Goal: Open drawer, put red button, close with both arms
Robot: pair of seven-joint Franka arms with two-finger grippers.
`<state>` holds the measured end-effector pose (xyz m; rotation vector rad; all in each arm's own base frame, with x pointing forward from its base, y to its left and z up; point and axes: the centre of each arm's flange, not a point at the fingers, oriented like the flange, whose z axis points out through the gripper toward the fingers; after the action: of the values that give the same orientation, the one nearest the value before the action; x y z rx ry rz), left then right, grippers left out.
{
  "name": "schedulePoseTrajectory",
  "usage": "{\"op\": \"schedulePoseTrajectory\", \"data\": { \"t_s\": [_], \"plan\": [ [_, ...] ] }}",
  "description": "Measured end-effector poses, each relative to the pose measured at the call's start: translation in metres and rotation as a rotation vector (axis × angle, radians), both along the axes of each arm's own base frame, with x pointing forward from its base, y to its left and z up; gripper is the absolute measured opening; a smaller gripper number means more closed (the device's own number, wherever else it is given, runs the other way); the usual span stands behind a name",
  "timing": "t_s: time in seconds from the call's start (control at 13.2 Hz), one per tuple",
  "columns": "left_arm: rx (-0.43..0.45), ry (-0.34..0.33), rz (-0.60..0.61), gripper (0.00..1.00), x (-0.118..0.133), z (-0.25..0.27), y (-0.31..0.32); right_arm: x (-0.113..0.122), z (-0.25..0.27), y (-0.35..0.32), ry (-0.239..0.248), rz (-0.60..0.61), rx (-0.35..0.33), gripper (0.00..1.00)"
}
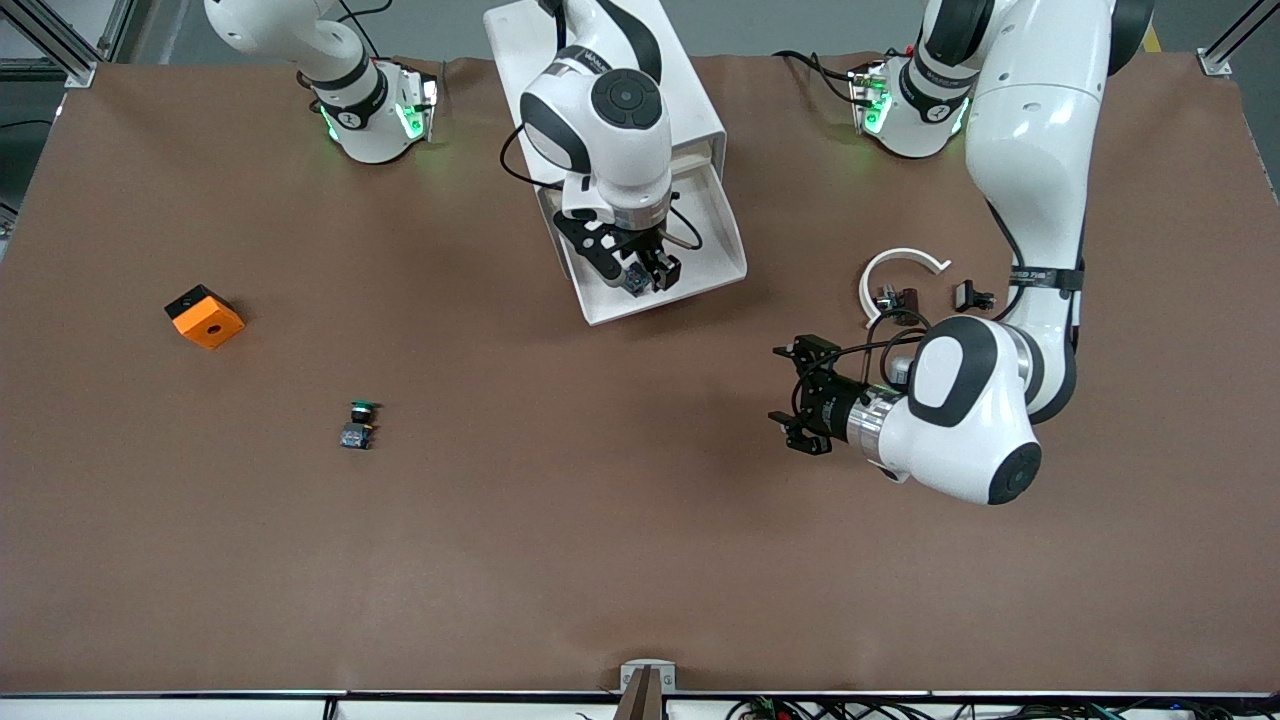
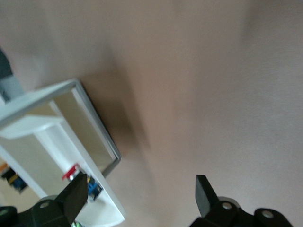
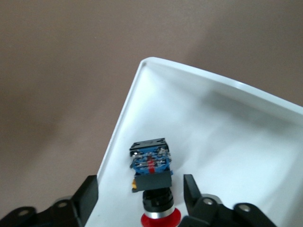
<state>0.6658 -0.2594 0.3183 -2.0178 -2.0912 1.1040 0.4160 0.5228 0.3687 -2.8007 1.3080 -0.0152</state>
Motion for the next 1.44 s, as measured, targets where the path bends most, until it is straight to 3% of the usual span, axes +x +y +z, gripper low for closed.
{"op": "schedulePoseTrajectory", "data": {
  "t_s": [0.08,0.38,0.6,0.76,0.98,1.13,1.44],
  "plan": [
    [-0.008,-0.042,-0.057,1.00,0.000,0.004,0.003,0.004,0.006,0.000,-0.009,-0.003,0.008,0.99],
    [-0.133,-0.261,-0.338,1.00,0.004,0.032,0.010,0.035,0.013,-0.024,-0.017,0.037,-0.001,1.00],
    [-0.140,-0.435,-0.667,1.00,0.001,0.059,0.009,0.079,0.017,-0.073,0.012,0.127,-0.041,1.00],
    [-0.114,-0.516,-0.816,1.00,-0.006,0.080,-0.008,0.106,0.025,-0.110,0.036,0.191,-0.061,1.00],
    [-0.118,-0.603,-0.908,1.00,-0.011,0.097,-0.031,0.148,0.051,-0.193,0.080,0.306,-0.076,1.00],
    [-0.124,-0.626,-0.966,1.00,-0.017,0.098,-0.046,0.172,0.070,-0.261,0.105,0.386,-0.072,1.00],
    [-0.113,-0.686,-1.068,1.00,-0.033,0.098,-0.081,0.196,0.096,-0.408,0.175,0.603,-0.050,1.00]
  ]
}}
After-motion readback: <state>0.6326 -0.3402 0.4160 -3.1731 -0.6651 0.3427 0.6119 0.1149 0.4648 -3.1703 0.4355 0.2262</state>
